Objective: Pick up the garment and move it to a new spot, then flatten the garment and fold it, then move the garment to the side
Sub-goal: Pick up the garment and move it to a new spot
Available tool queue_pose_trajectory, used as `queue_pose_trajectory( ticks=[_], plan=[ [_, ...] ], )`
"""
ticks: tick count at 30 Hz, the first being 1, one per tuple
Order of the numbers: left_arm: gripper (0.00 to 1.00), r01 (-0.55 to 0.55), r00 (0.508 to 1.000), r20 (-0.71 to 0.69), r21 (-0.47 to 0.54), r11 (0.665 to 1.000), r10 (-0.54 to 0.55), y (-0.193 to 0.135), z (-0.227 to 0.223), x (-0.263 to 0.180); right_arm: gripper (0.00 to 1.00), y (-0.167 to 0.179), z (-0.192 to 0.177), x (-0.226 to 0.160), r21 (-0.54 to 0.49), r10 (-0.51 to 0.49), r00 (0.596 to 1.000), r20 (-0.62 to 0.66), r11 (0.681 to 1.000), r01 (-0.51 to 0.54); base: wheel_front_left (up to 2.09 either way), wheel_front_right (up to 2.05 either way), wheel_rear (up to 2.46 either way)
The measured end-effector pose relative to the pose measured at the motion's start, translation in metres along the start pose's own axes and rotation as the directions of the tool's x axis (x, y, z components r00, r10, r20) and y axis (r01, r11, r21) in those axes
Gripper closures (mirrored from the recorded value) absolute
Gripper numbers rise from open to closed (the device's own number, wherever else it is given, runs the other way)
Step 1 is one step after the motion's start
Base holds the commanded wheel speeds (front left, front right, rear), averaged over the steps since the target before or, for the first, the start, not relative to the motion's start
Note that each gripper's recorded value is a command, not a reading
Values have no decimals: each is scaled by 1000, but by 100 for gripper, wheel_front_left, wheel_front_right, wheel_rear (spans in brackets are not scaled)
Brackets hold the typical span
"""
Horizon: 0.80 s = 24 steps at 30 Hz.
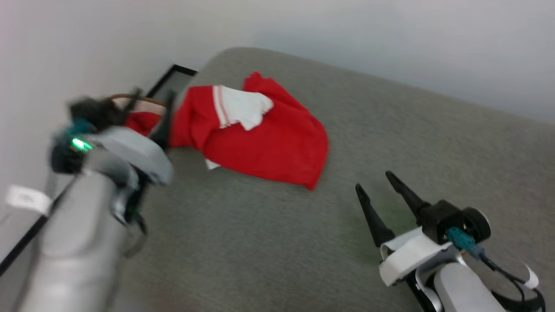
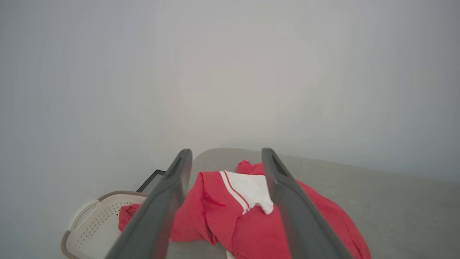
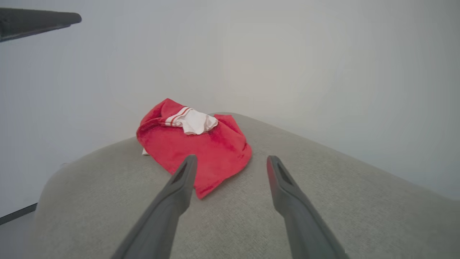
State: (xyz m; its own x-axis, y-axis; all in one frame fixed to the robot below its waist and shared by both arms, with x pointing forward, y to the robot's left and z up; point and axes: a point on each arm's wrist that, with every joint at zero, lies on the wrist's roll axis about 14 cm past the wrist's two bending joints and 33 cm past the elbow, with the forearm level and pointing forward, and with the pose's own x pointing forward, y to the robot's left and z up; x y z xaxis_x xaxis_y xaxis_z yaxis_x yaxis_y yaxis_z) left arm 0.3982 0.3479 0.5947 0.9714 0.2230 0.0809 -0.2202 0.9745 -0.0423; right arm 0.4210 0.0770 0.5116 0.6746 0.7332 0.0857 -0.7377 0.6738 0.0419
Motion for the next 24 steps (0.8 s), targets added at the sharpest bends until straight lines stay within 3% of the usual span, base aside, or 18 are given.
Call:
queue_pose_trajectory(
  ticks=[4,8,11,16,19,24],
  plan=[
    [0,-2,996,-89,21,1000,4,12,-2,40,0,-22,2,-4,4,-51,999,19,999,50,0,0,0],
    [0,10,948,-317,-15,1000,-14,3,-49,69,0,-49,-7,-18,18,-125,992,5,992,125,0,0,0],
    [0,25,871,-490,-55,998,-48,-12,-90,80,0,-67,-12,-29,24,-177,984,-4,984,177,0,0,0],
    [0,20,643,-762,-86,996,-79,-24,-160,70,0,-94,-21,-46,27,-256,966,-20,966,256,0,0,0],
    [0,31,560,-823,-86,996,-89,-32,-184,70,0,-105,-27,-56,29,-292,956,-36,956,293,0,0,0],
    [0,18,464,-876,-140,990,-132,-53,-224,71,0,-122,-45,-71,30,-341,937,-80,939,344,0,0,0]
  ],
)
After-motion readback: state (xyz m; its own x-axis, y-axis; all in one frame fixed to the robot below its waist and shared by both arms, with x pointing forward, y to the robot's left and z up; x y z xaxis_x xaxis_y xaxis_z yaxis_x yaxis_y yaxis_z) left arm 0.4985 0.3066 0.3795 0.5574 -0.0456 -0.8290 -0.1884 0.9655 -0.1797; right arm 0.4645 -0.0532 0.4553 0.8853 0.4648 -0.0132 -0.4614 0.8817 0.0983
